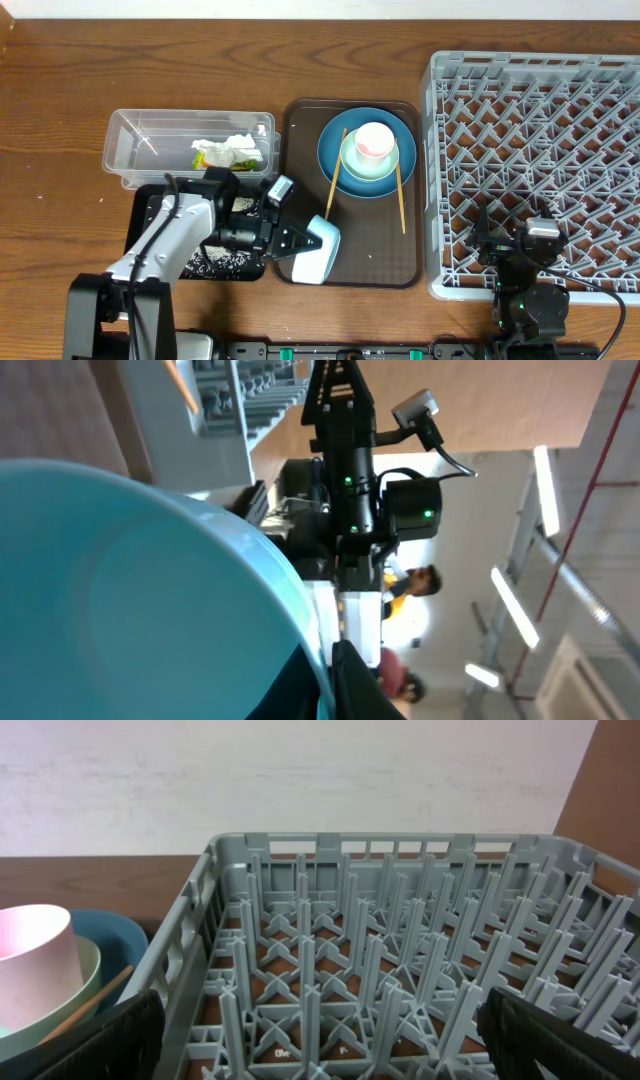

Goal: Sort waste into correct bins and load items into the dishwasher rack
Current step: 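Carry the emptied light-blue plate with the left gripper to the brown tray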

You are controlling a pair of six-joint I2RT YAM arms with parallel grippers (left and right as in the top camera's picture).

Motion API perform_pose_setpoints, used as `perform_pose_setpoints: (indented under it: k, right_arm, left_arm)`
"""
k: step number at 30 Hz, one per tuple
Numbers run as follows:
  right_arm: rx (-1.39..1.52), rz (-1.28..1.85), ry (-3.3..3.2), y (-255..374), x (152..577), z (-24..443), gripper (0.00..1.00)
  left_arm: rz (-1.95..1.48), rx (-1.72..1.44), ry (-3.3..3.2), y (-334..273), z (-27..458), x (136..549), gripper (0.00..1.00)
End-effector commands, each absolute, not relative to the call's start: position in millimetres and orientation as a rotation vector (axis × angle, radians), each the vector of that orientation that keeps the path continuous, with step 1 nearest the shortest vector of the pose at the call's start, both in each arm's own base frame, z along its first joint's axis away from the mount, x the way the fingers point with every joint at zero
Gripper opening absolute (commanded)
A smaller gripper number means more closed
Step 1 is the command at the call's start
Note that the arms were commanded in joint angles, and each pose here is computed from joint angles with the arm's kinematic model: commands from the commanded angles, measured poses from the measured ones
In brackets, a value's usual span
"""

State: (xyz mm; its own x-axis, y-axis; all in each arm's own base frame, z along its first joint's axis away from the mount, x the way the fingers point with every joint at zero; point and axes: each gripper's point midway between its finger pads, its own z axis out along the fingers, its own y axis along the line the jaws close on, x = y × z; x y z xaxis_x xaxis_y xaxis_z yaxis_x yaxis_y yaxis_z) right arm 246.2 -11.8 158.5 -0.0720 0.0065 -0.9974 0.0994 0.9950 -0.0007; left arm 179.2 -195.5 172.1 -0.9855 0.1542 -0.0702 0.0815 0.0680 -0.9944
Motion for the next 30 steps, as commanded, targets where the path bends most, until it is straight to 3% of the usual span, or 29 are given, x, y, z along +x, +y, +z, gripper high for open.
perform_pose_setpoints:
  k: [1, 3, 17, 30]
  right_arm:
    - [0.079, -0.062, 1.647, -9.1, 246.4, 156.2, 0.99]
    - [0.079, -0.061, 1.647, -9.0, 246.4, 156.2, 0.99]
    - [0.079, -0.061, 1.647, -9.0, 246.4, 156.2, 0.99]
    - [0.079, -0.061, 1.647, -9.0, 246.4, 156.2, 0.99]
  left_arm:
    - [2.15, -0.338, -2.274, -196.7, 176.4, 183.6, 0.09]
    - [2.095, -0.342, -2.315, -196.4, 168.2, 186.4, 0.06]
    - [1.545, -0.223, -2.716, -195.0, 116.6, 211.4, 0.06]
    - [1.12, -0.227, -3.0, -241.4, 88.6, 206.2, 0.06]
